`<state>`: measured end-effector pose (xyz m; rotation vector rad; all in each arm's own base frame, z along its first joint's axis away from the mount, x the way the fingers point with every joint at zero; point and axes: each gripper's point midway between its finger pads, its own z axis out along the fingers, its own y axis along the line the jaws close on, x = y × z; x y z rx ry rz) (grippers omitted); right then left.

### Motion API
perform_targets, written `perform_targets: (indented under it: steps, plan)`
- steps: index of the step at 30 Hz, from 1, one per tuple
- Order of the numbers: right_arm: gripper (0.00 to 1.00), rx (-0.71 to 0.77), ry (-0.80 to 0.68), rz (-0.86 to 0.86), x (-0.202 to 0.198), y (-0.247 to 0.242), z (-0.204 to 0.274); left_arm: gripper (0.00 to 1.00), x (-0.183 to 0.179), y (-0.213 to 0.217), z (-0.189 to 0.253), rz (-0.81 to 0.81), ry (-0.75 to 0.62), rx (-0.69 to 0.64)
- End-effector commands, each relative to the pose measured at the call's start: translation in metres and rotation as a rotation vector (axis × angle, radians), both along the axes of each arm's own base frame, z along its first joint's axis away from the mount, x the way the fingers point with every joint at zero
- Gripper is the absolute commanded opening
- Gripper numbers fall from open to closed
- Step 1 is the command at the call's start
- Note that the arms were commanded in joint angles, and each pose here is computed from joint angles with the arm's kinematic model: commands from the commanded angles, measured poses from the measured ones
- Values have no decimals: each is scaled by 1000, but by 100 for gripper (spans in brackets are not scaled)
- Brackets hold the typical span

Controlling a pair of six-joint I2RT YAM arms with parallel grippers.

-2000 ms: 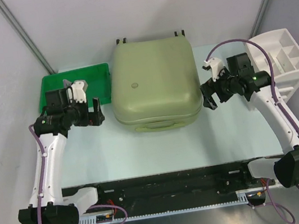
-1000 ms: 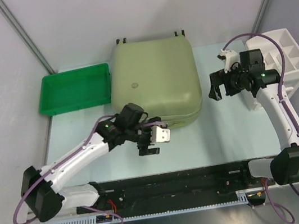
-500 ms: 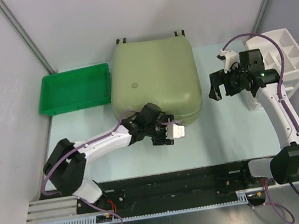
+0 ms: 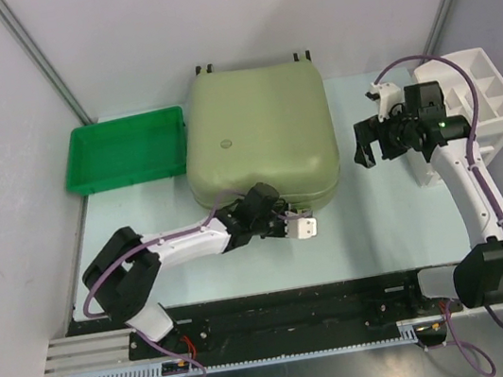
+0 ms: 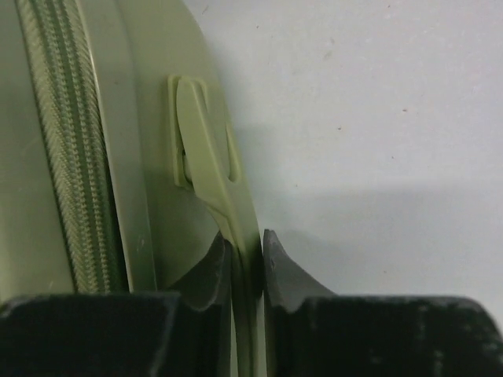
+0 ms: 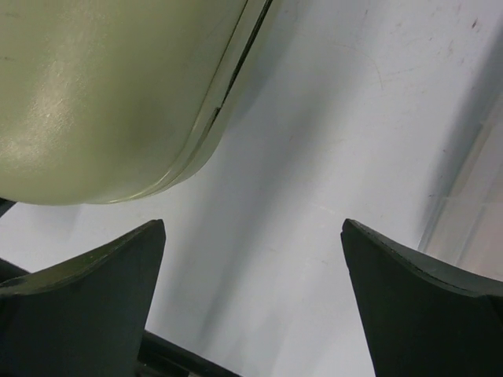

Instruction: Open, take out, and arrange the luggage

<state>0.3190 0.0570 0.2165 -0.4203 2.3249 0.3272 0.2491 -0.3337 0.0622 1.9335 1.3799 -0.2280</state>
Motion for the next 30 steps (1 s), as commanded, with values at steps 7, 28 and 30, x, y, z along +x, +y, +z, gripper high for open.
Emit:
perform_targets:
  steps: [7, 28, 30]
  plan:
    - [100, 3, -237, 172, 9, -13, 11, 3, -120, 68, -32, -272, 162, 173]
    - [91, 33, -395, 721, -44, 32, -67, 100, -179, 166, 8, -519, -43, 160]
    - [89, 43, -419, 707, -38, 33, -67, 100, -180, 158, 29, -494, -50, 96]
